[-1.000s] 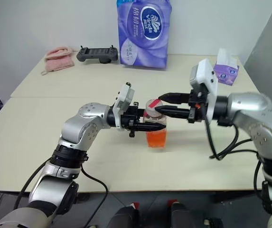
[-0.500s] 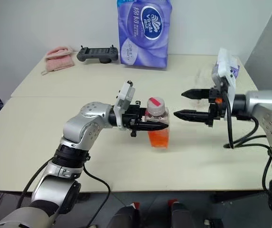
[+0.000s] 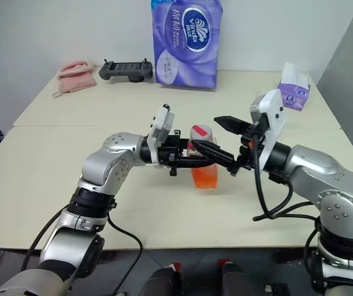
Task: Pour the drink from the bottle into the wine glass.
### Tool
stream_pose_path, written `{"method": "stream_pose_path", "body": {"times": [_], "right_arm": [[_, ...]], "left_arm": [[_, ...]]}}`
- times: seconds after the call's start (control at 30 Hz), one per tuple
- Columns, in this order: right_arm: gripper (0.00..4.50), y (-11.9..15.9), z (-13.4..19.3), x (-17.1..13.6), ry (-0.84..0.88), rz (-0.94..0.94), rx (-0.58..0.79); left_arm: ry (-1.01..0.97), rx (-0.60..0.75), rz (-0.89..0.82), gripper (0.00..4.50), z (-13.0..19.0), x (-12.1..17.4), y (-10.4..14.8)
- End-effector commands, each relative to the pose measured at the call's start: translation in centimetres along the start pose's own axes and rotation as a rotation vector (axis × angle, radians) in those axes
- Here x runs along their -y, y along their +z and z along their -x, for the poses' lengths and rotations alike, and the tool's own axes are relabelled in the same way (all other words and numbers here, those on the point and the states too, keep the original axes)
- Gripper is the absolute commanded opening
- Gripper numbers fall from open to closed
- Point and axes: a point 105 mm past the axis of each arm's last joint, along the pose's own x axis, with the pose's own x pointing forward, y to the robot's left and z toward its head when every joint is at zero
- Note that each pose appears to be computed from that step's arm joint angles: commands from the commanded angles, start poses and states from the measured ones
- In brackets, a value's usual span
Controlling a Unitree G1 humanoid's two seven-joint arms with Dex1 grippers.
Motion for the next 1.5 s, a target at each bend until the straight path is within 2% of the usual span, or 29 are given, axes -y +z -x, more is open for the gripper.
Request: {"method": "stream_pose_path", "body": {"times": [0.03,0.3,0.77,0.93,1.23,1.5], "right_arm": [[4.47,1.2,-0.3,-0.6,-0.006,0.063,0.047],[4.47,1.2,-0.3,0.0,-0.044,0.055,0.064],[4.47,1.0,1.9,1.8,-0.086,0.097,-0.009],[4.47,1.0,2.3,1.0,-0.053,0.094,-0.017],[4.47,1.2,0.5,-1.3,0.036,0.046,0.035],[4.47,0.5,-1.2,-0.5,0.011,0.062,0.041]], "left_arm": [[-0.009,0.032,-0.067,1.76,-0.2,-0.1,1.7],[0.004,0.035,-0.078,1.76,0.0,-0.4,1.8],[0.013,0.033,-0.078,1.76,0.2,-0.5,1.7],[0.010,0.031,-0.075,1.76,0.2,-0.4,1.7],[0.004,0.029,-0.079,1.76,0.0,-0.5,1.8],[0.004,0.029,-0.078,1.76,0.0,-0.4,1.8]]}}
